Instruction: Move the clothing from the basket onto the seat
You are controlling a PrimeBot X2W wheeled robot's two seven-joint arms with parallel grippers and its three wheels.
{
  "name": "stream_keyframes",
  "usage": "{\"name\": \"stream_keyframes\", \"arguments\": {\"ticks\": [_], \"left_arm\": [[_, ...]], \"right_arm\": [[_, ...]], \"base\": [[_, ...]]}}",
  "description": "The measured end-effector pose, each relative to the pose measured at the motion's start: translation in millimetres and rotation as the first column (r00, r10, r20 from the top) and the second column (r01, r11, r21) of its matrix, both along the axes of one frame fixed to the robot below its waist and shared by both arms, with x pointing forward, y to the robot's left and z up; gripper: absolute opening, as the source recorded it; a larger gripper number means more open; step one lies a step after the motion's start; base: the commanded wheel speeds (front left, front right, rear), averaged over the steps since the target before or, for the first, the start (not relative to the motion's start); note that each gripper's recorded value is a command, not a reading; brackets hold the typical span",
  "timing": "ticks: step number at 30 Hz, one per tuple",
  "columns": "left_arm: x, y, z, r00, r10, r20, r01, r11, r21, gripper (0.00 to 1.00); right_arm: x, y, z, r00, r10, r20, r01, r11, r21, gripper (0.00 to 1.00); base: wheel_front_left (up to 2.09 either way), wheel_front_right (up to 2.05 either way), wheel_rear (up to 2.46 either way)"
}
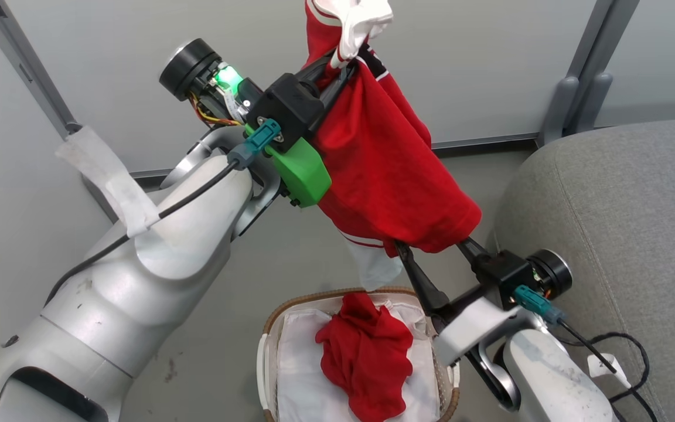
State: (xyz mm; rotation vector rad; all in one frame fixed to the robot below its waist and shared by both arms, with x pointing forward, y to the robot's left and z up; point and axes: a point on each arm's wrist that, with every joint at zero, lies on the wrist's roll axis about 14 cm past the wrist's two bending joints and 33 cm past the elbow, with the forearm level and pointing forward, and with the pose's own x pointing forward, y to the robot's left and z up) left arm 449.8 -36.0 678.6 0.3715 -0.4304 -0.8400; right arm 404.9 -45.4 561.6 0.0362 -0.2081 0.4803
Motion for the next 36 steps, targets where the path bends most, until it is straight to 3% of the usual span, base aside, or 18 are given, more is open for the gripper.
{"name": "stream_keyframes", "arguments": {"ticks": [6, 7, 8, 9, 10, 11, 22, 28, 29, 30, 32, 33, 34, 36], "left_arm": [[-5.8, -0.3, 0.7, 1.0, -0.007, -0.002, 0.007, 1.0, -0.003, 0.0], [-6.8, -0.2, 0.7, 1.0, -0.008, -0.002, 0.008, 1.0, -0.003, 0.0], [-7.4, -0.1, 0.4, 1.0, -0.009, -0.003, 0.009, 1.0, -0.002, 0.0], [-8.2, -0.1, -0.2, 1.0, -0.009, -0.004, 0.009, 1.0, 0.0, 0.0], [-8.8, 0.2, -0.8, 1.0, -0.009, -0.007, 0.009, 1.0, 0.0, 0.0], [-9.2, 0.5, -1.3, 1.0, -0.009, -0.009, 0.009, 1.0, -0.001, 0.0], [-8.5, 12.4, -21.3, 0.996, 0.02, -0.088, -0.023, 0.999, -0.029, 0.0], [-8.8, 20.1, -38.4, 0.984, 0.039, -0.173, -0.056, 0.994, -0.095, 0.0], [-9.0, 21.7, -43.1, 0.981, 0.043, -0.191, -0.064, 0.992, -0.105, 0.06], [-9.1, 23.3, -47.5, 0.977, 0.047, -0.21, -0.073, 0.991, -0.116, 0.28], [-8.9, 27.0, -55.6, 0.968, 0.057, -0.244, -0.092, 0.986, -0.137, 0.58], [-9.0, 29.3, -60.2, 0.963, 0.063, -0.263, -0.105, 0.983, -0.15, 0.92], [-9.4, 31.3, -64.1, 0.957, 0.065, -0.283, -0.115, 0.98, -0.164, 1.0], [-10.9, 34.4, -69.1, 0.948, 0.068, -0.312, -0.135, 0.97, -0.2, 1.0]], "right_arm": [[3.9, 21.6, 17.3, 0.997, 0.066, 0.045, -0.066, 0.998, -0.012, 1.0], [4.0, 25.1, 20.2, 0.996, 0.078, 0.051, -0.077, 0.997, -0.009, 0.79], [4.4, 27.2, 22.8, 0.995, 0.084, 0.057, -0.084, 0.996, -0.008, 0.48], [4.9, 29.4, 26.1, 0.994, 0.091, 0.065, -0.091, 0.996, -0.006, 0.35], [5.7, 30.8, 29.4, 0.993, 0.095, 0.073, -0.094, 0.996, -0.006, 0.15], [6.4, 31.3, 31.9, 0.992, 0.096, 0.077, -0.097, 0.995, -0.002, 0.03], [10.0, 24.6, 51.3, 0.99, 0.075, 0.118, -0.08, 0.996, 0.037, 0.0], [11.1, 16.1, 60.5, 0.989, 0.049, 0.141, -0.058, 0.997, 0.055, 0.0], [11.4, 14.1, 62.9, 0.988, 0.043, 0.147, -0.052, 0.997, 0.06, 0.0], [11.8, 12.1, 65.3, 0.987, 0.037, 0.153, -0.048, 0.997, 0.065, 0.0], [12.9, 8.1, 69.2, 0.986, 0.025, 0.162, -0.037, 0.996, 0.076, 0.0], [13.5, 5.9, 71.1, 0.986, 0.018, 0.167, -0.032, 0.996, 0.08, 0.0], [14.3, 3.2, 73.5, 0.985, 0.01, 0.173, -0.025, 0.996, 0.086, 0.0], [15.5, -0.8, 76.9, 0.984, -0.003, 0.18, -0.015, 0.995, 0.097, 0.0]], "base": [[0.0, 0.0, 0.0], [0.0, 0.0, 0.0], [0.0, 0.0, 0.0], [0.0, 0.0, 0.0], [0.0, 0.0, 0.0], [0.0, 0.0, 0.0], [0.0, 0.0, 0.0], [0.0, 0.0, 0.0], [0.0, 0.0, 0.0], [0.0, 0.0, 0.0], [0.0, 0.0, 0.0], [0.0, 0.0, 0.0], [0.0, 0.0, 0.0], [0.0, 0.0, 0.0]]}}
